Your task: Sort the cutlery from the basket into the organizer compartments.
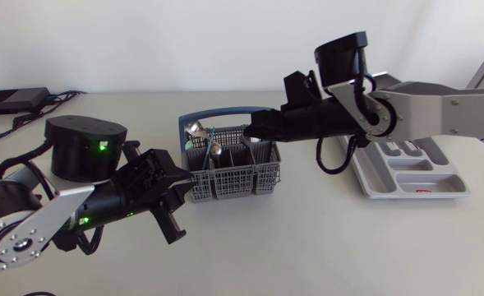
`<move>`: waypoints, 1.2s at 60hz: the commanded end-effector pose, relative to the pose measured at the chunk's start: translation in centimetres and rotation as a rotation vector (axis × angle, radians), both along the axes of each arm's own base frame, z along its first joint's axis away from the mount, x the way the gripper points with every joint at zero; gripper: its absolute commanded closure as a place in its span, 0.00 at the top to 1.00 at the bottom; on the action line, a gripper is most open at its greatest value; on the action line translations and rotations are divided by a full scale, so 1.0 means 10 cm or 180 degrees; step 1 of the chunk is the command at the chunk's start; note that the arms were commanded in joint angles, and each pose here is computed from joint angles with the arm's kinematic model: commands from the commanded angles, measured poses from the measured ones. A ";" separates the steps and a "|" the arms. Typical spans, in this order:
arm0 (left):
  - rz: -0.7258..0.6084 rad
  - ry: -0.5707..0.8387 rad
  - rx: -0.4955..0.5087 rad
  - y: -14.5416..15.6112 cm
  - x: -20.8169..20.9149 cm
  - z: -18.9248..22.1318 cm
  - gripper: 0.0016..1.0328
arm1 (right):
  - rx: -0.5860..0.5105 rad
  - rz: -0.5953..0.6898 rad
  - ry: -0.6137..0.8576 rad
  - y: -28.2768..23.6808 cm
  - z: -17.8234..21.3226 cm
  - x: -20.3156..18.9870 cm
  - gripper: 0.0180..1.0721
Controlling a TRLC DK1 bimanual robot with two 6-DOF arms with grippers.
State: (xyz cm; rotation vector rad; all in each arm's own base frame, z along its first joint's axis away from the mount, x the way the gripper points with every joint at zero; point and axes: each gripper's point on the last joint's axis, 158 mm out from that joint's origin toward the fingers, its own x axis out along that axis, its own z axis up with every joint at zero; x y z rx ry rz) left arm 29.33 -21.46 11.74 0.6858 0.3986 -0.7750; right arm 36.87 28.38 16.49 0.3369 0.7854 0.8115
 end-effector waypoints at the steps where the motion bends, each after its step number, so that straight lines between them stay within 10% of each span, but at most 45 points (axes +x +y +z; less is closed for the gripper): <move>1: 0.0019 0.0026 -0.0008 0.00 -0.05 -0.02 0.22 | 0.0179 0.0040 -0.0024 -0.04 0.32 -0.05 0.06; 29: 0.0070 0.0009 0.0031 0.05 -0.06 0.03 0.22 | 0.0301 -0.0448 0.0062 -1.33 0.94 -0.21 0.06; 57: 0.0077 0.0012 0.0043 0.04 -0.05 0.04 0.23 | -0.1723 -0.1835 0.0023 -3.27 -0.29 -0.24 0.06; 72: 0.0094 -0.0021 0.0070 0.03 -0.03 0.06 0.23 | -0.2072 -0.2128 0.0196 -3.94 -0.75 -0.23 0.06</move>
